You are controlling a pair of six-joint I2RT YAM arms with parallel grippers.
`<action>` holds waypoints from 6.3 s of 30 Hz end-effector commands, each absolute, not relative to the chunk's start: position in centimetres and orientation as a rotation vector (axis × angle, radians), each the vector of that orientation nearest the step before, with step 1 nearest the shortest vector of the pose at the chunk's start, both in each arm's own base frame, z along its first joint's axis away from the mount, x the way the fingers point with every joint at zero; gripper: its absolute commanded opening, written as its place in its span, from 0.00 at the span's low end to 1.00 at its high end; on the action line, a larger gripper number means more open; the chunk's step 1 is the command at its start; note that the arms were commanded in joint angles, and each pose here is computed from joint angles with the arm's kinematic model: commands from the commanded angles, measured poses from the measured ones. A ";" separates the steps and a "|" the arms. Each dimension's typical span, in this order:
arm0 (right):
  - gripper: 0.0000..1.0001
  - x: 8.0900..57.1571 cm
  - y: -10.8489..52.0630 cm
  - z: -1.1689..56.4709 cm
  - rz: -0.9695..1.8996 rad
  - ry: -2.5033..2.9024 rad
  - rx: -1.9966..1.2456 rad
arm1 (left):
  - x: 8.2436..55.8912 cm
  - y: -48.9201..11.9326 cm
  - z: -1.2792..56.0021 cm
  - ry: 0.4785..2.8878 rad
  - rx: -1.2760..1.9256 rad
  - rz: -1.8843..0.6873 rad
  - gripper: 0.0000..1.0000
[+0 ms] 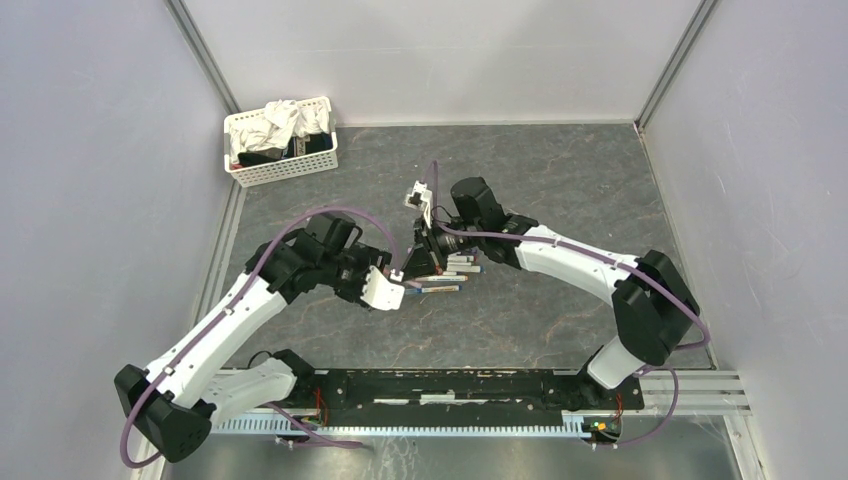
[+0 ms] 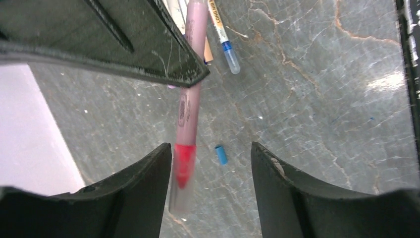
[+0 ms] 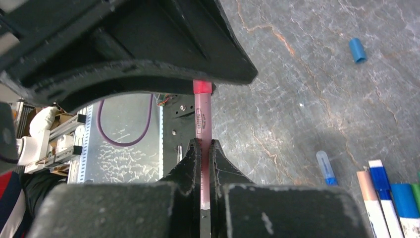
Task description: Open the pen caps
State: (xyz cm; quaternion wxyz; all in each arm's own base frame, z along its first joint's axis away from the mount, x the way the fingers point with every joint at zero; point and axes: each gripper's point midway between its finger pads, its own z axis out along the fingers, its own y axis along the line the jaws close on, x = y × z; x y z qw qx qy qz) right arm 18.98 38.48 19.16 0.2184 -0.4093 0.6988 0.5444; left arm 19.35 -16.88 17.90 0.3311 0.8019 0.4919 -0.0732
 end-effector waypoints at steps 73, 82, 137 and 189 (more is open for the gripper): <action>0.00 28.0 16.7 5.8 0.417 2.431 -0.444 | 23.6 -11.9 9.9 1.880 1.815 -0.204 0.02; 0.00 30.3 11.0 2.7 0.120 2.474 -0.213 | 24.0 -11.4 4.5 1.995 1.769 -0.193 0.02; 0.58 35.0 13.0 10.4 0.197 2.261 -0.295 | 30.0 -14.5 22.0 1.969 1.338 -0.208 0.98; 0.00 38.4 26.9 8.6 0.411 2.216 -0.886 | 27.6 -14.3 20.7 2.064 1.340 -0.371 1.00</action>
